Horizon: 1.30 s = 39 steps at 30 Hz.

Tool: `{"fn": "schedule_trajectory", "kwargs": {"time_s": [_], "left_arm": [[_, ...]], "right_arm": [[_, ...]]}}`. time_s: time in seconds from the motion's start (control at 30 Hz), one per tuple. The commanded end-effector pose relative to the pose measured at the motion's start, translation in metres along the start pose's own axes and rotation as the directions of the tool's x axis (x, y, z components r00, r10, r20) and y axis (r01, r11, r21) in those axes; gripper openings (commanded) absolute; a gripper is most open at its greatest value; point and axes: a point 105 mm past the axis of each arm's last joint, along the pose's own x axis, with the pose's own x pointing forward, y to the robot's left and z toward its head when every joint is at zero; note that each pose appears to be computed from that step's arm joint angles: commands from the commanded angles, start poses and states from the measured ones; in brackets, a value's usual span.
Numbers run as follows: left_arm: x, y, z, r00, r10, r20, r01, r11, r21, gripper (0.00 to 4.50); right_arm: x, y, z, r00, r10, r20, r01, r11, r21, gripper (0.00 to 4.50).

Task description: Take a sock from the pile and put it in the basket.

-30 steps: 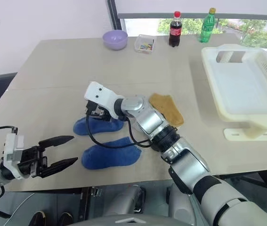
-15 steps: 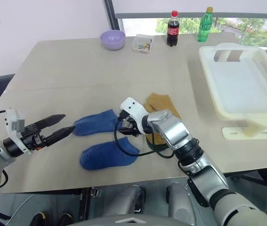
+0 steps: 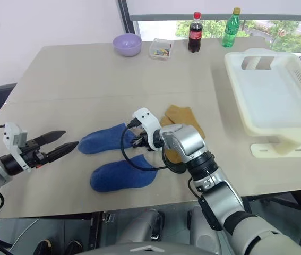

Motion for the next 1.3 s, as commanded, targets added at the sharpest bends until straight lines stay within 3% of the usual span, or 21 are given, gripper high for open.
{"fn": "schedule_trajectory", "kwargs": {"time_s": [0.03,0.13,0.23,0.37,0.63,0.77,0.9,1.0,1.23,1.3], "left_arm": [[-0.002,0.002,0.003,1.0,0.014,0.006,-0.014,1.0,0.02,4.19],[0.003,0.014,-0.006,0.992,0.115,-0.052,-0.116,0.993,-0.004,4.19],[0.012,0.016,-0.027,0.961,0.168,-0.22,-0.159,0.986,0.057,4.19],[0.025,0.008,-0.034,0.968,0.13,-0.213,-0.134,0.991,-0.004,4.19],[0.045,0.005,-0.041,0.965,0.12,-0.232,-0.122,0.993,0.006,4.19],[0.053,-0.001,-0.038,0.968,0.091,-0.235,-0.086,0.996,0.031,4.19],[0.055,0.006,-0.051,0.936,0.144,-0.32,-0.109,0.986,0.126,4.19],[0.056,0.01,-0.056,0.923,0.16,-0.35,-0.113,0.982,0.15,3.35],[0.056,0.007,-0.065,0.912,0.148,-0.382,-0.09,0.982,0.166,0.15],[0.056,0.007,-0.065,0.912,0.153,-0.38,-0.095,0.982,0.166,0.05]], "right_arm": [[-0.002,0.006,0.012,0.999,0.019,0.036,-0.019,1.0,-0.012,0.04],[-0.001,0.006,0.013,0.999,0.015,0.039,-0.014,1.0,-0.02,0.04],[-0.001,0.006,0.011,0.999,0.005,0.034,-0.004,0.999,-0.042,0.04],[0.0,0.006,0.01,0.999,0.002,0.035,0.0,0.998,-0.056,0.04],[0.001,0.005,0.01,0.999,-0.006,0.038,0.009,0.997,-0.076,0.04],[0.001,0.003,0.011,0.999,-0.014,0.044,0.017,0.997,-0.075,0.04],[0.001,0.005,0.011,0.999,-0.011,0.043,0.015,0.997,-0.082,0.04],[0.001,0.006,0.011,0.999,-0.008,0.044,0.012,0.996,-0.087,0.0],[-0.001,0.005,0.013,0.999,-0.013,0.051,0.018,0.995,-0.098,0.0],[-0.001,0.005,0.013,0.999,-0.014,0.052,0.019,0.995,-0.1,0.0]]}}
